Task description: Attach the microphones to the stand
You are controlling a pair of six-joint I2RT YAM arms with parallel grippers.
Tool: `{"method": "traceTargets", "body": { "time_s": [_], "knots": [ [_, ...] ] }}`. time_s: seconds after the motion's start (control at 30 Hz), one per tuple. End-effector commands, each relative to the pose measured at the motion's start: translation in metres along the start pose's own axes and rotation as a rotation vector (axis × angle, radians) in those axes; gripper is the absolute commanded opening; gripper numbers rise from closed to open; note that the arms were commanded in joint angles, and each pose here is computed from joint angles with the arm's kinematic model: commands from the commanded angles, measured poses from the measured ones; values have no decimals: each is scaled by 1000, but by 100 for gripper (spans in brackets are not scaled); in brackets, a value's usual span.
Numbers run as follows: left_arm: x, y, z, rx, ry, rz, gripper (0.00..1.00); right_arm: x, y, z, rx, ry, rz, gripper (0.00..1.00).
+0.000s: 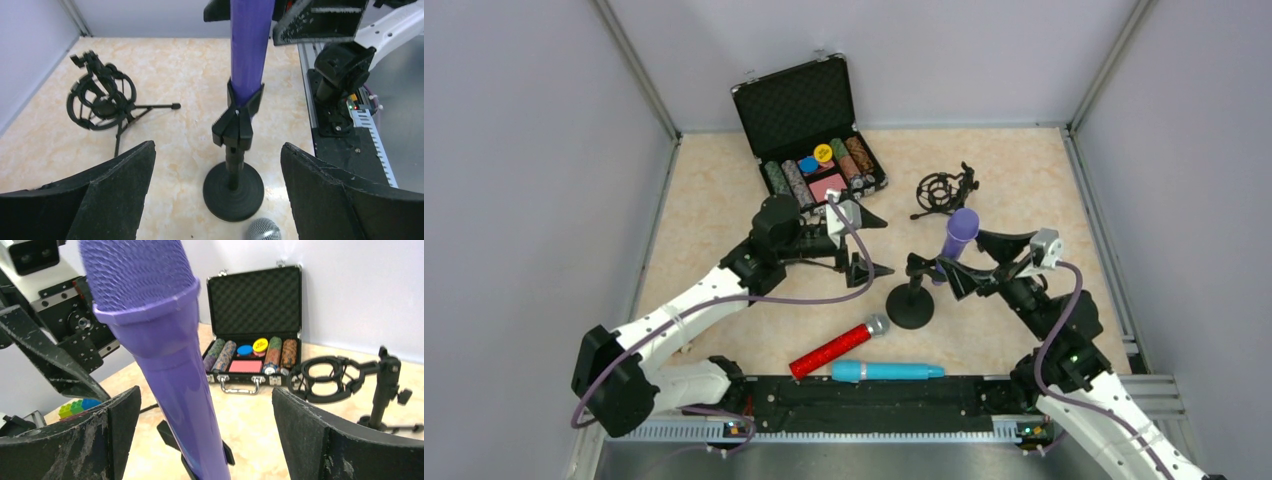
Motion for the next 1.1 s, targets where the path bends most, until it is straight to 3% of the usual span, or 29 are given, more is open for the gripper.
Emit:
{"method": "traceTargets", "body": {
  "time_s": [0.0,0.13,0.43,1.07],
  "knots": [
    [10,-7,18,14,37,-28,99,6,3,-13,-94,9,59,99],
    [9,-14,45,87,62,-22,99,8,3,-9,-124,46,75,99],
    [-6,-26,83,209,-19,8,94,8,8,-5,-150,117,58,99],
    [-32,-37,95,191,-189,77,91,7,6,-3,-142,135,68,99]
  ]
}}
Point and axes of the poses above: each gripper's point midway between its finger pads, its own x axis back along the fingers, its own y axis along the line the jaws close on, z = x × y, the point moved 5 cm from there along x, back along the fingers, and after that the axes turned 4 degrees about -x, right-handed, at the moved point
